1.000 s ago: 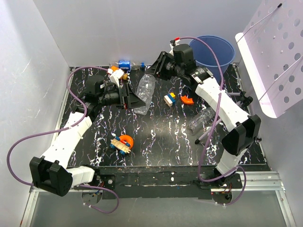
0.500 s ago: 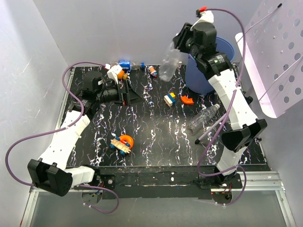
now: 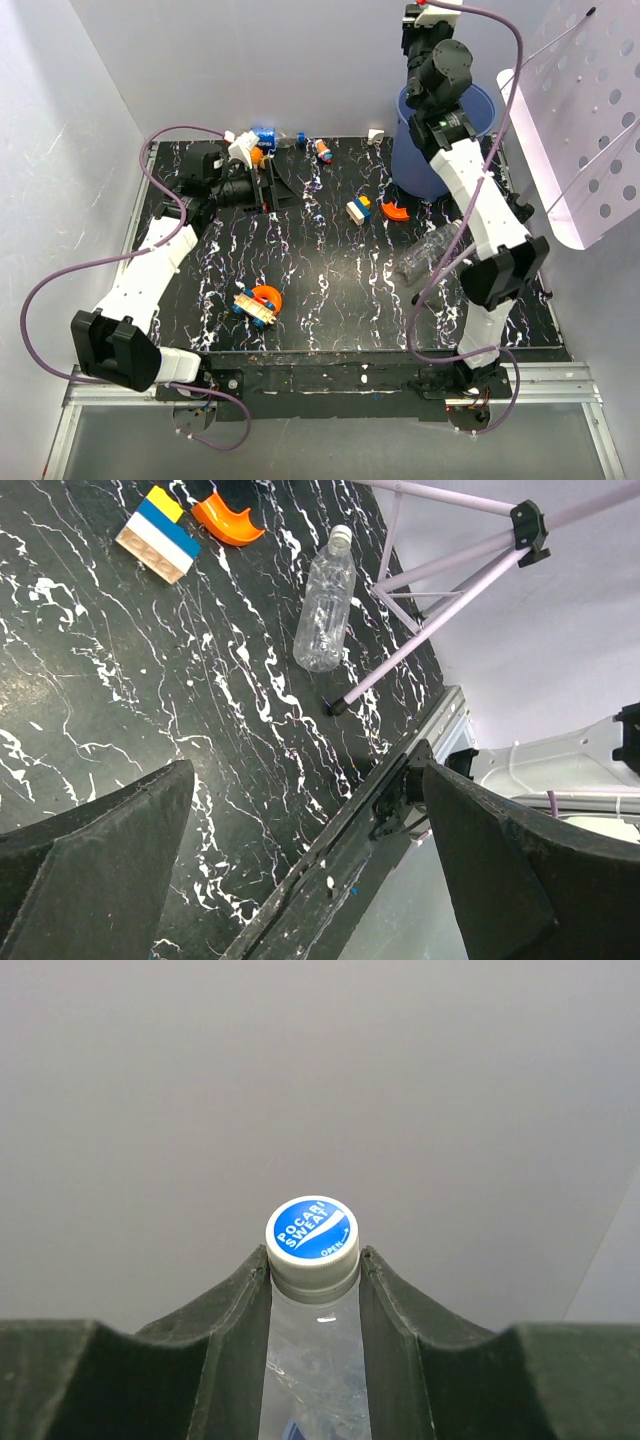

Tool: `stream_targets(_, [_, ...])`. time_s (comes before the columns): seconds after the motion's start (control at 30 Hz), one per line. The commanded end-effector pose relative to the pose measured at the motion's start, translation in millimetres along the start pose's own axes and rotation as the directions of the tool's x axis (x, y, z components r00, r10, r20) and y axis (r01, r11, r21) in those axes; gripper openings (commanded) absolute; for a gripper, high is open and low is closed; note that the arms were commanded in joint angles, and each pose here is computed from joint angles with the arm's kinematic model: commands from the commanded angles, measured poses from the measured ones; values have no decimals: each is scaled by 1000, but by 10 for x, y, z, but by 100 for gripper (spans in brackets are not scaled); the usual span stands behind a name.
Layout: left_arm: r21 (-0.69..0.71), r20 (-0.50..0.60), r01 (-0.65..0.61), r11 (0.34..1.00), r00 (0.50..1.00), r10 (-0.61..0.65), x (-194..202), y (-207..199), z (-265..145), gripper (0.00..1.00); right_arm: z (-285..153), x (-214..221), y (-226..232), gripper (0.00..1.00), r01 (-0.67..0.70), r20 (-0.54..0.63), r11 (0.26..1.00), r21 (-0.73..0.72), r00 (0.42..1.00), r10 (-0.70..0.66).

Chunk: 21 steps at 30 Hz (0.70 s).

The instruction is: Put the plastic bottles in the bin

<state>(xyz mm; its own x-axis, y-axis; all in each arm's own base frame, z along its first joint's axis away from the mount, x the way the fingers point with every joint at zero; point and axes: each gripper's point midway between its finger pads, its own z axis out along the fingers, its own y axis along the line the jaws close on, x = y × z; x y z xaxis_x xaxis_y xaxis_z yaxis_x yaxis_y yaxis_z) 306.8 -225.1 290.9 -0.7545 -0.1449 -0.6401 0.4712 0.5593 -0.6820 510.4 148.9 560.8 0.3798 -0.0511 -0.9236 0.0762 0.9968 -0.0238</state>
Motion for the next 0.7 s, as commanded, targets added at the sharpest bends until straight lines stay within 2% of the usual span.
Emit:
stream_targets(0.0, [-6, 37, -5, 1000, 999, 6, -185, 11, -3, 98, 208, -365, -139, 1, 176, 202, 978, 110, 960, -196])
stream_targets(0.17, [-57, 63, 66, 996, 996, -63, -298, 266, 8, 98, 344, 133, -372, 1, 209, 105, 966, 154, 968, -226])
stream_targets(0.27, [-139, 89, 135, 981, 988, -124, -389, 555, -24, 98, 367, 437, -423, 4, 235, 33, 961, 144, 970, -242])
stream_targets(0.37, [-239, 109, 214, 947, 975, -193, -460, 904, -46, 98, 354, 631, -427, 43, 232, -22, 965, 122, 973, -231])
stream_targets(0.43, [-299, 122, 252, 920, 967, -225, -535, 1104, -66, 98, 334, 699, -410, 58, 222, -43, 969, 106, 975, -218])
stream_targets(0.5, [-358, 136, 278, 891, 960, -245, -589, 1284, -76, 98, 322, 744, -400, 66, 210, -58, 973, 101, 977, -205])
stream_targets(0.67, [-498, 171, 307, 811, 952, -256, -661, 1664, -123, 98, 278, 728, -405, 67, 168, -91, 982, 89, 983, -160])
